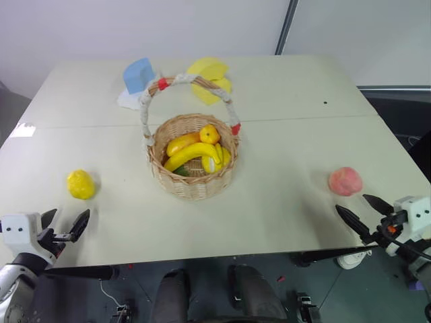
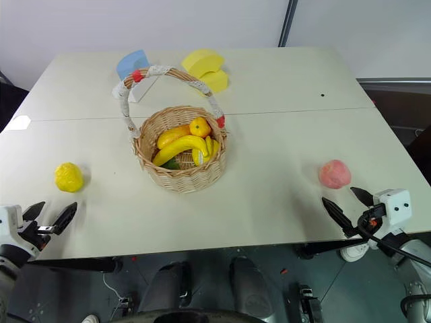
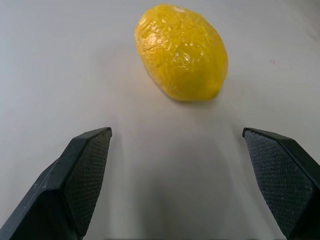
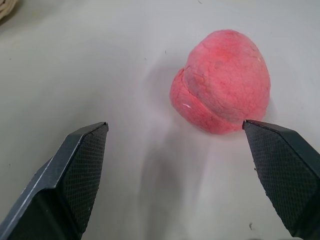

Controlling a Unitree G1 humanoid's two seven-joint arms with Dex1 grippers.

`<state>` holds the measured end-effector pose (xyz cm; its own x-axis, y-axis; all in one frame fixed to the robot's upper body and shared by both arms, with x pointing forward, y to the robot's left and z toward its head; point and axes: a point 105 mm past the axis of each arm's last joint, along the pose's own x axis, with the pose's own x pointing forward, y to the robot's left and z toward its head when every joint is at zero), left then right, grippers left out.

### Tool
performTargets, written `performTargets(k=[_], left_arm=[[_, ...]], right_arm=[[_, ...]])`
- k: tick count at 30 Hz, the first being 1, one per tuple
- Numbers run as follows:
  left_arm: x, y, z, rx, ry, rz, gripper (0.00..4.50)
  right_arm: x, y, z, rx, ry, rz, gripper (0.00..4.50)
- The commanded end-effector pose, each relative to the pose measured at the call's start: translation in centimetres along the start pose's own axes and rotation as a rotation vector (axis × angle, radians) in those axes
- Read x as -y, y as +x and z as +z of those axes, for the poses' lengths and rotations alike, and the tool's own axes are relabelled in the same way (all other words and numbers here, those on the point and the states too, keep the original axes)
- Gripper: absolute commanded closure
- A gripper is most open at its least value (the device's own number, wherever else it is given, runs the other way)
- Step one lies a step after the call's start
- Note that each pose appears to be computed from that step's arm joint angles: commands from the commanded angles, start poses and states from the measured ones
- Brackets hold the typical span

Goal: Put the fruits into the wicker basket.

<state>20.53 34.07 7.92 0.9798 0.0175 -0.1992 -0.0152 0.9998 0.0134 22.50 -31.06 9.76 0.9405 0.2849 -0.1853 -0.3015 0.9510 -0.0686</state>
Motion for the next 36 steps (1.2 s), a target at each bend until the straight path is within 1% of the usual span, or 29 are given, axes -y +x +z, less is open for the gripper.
performTargets(k=[1, 6, 9, 14, 17, 20, 22, 25, 30, 33, 36], left_arm=[[-0.3, -0.1, 0.8, 0.022, 0.018, 0.004, 0.0], [-0.3, -0.1, 1.1, 0.034, -0.001, 0.003, 0.0], [-0.3, -0.2, 1.3, 0.05, -0.008, 0.001, 0.0], [-0.3, -0.5, 2.2, 0.114, -0.087, -0.002, 0.0], [-0.2, -0.6, 2.3, 0.124, -0.092, -0.003, 0.0], [-0.5, -0.5, 3.3, 0.166, -0.09, 0.02, 0.0], [-0.6, -0.1, 4.5, 0.195, -0.088, 0.019, 0.0], [-0.1, 0.4, 6.2, 0.214, -0.058, 0.0, 0.0], [0.6, 1.3, 8.2, 0.229, -0.059, -0.008, 0.0], [0.9, 2.4, 8.7, 0.187, -0.05, 0.016, 0.0], [1.0, 3.4, 9.1, 0.132, -0.048, 0.058, 0.0]], right_arm=[[0.5, -0.1, 0.5, 0.035, -0.024, -0.014, 0.0], [0.8, -0.2, 0.3, 0.044, -0.03, -0.012, 0.0], [0.6, -0.2, 1.0, 0.067, -0.035, 0.014, 0.0], [-1.6, 0.3, 3.2, 0.082, -0.04, 0.188, 0.0], [-2.8, 0.5, 4.5, 0.09, -0.035, 0.279, 0.0], [-5.3, 0.8, 6.5, 0.085, -0.061, 0.423, 0.0], [-7.9, 1.2, 8.0, 0.088, -0.095, 0.544, 0.0], [-11.1, 1.9, 9.0, 0.09, -0.161, 0.672, 0.0], [-15.6, 3.2, 10.6, 0.157, -0.266, 0.805, 0.0], [-17.8, 4.4, 11.9, 0.223, -0.329, 0.851, 0.0], [-19.3, 5.0, 12.9, 0.247, -0.369, 0.891, 0.0]])
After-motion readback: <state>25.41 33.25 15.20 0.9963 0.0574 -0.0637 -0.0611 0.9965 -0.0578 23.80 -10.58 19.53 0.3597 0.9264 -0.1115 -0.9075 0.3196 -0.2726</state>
